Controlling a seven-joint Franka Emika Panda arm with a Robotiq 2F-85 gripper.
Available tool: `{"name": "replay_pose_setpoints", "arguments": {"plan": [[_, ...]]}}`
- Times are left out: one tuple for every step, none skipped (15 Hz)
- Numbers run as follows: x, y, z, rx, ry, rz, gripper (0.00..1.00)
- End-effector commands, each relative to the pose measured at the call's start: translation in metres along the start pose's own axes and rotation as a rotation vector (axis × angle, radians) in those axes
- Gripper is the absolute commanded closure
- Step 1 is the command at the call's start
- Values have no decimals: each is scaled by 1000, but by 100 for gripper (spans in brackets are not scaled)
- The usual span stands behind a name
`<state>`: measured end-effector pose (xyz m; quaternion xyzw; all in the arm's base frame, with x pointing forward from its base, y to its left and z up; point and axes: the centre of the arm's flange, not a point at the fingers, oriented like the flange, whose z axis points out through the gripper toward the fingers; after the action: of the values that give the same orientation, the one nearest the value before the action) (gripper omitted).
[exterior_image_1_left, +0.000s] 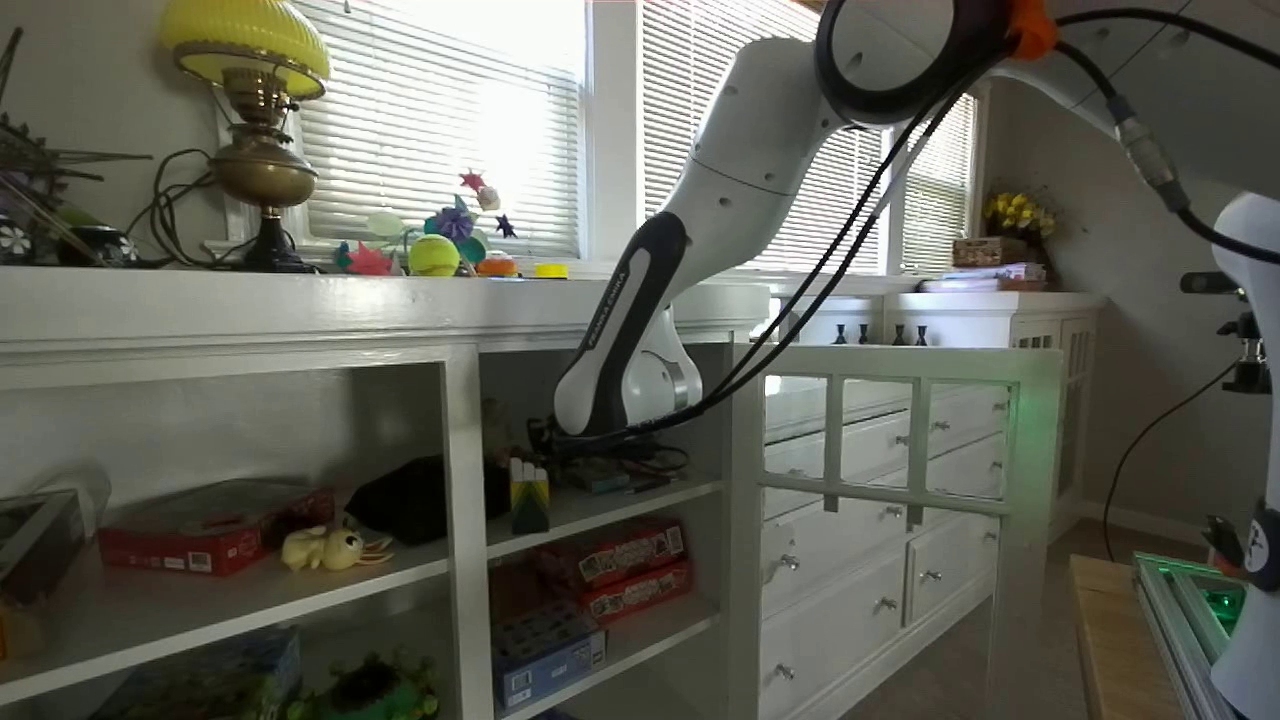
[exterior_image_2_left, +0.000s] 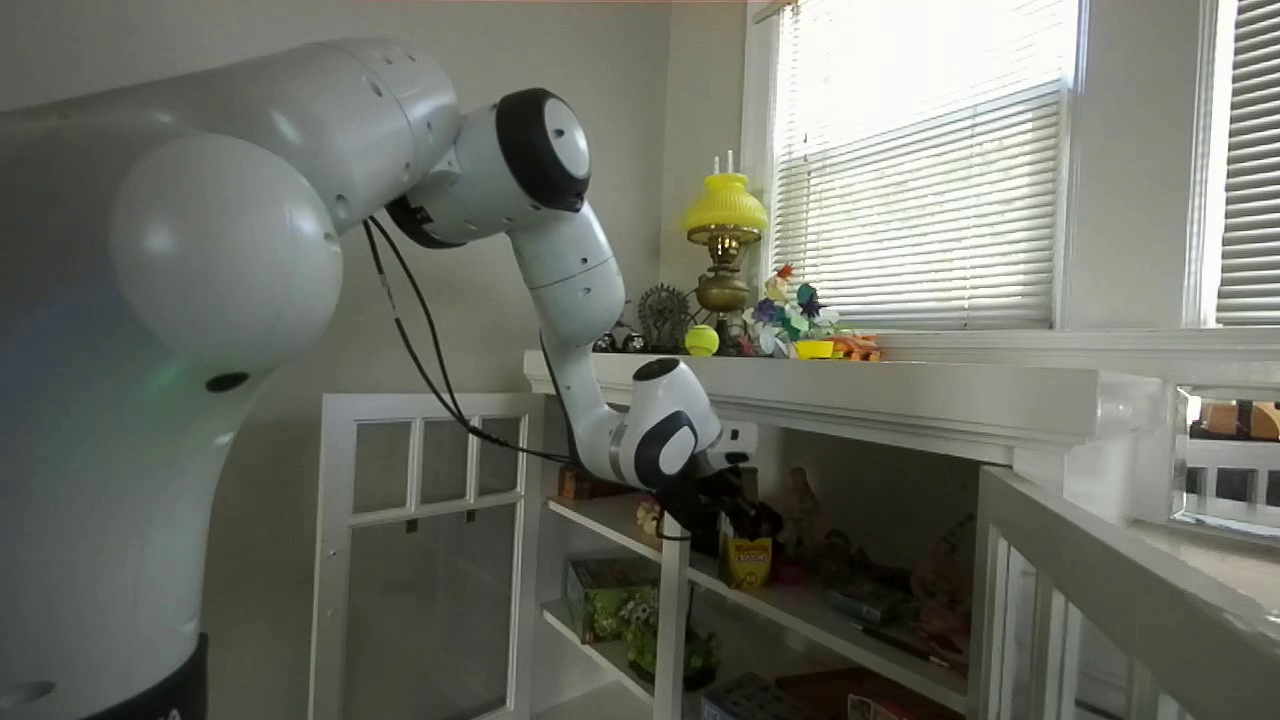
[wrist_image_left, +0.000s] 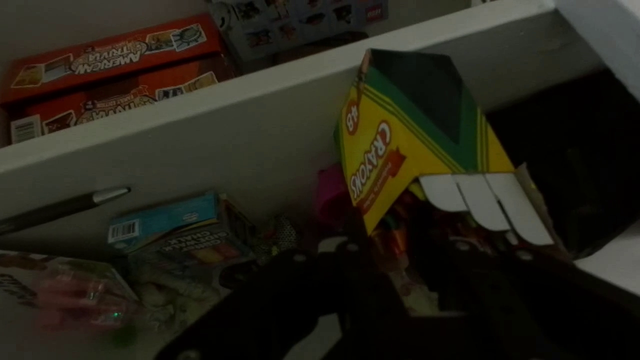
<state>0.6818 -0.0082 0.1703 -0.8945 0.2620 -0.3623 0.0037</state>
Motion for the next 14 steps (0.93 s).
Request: {"name": "replay_pose_setpoints", "arguments": {"plan": [[7, -2, 10, 8, 5, 3, 74], [8, -2, 10, 8, 7, 3, 73], [8, -2, 11, 8, 8, 3, 78], [8, -2, 12, 7, 7, 3, 80], [9, -1, 13, 7, 8, 4, 84], [10, -1, 13, 8, 9, 3, 81], [10, -1, 13, 9, 9, 3, 79], [11, -2, 14, 9, 11, 3, 77], [11, -2, 13, 10, 11, 2, 75], [11, -2, 13, 11, 11, 2, 75], [11, -3, 13, 12, 12, 2, 72], [11, -4, 13, 14, 12, 1, 71], [11, -4, 12, 15, 13, 0, 70], [12, -5, 11, 16, 13, 0, 70]]}}
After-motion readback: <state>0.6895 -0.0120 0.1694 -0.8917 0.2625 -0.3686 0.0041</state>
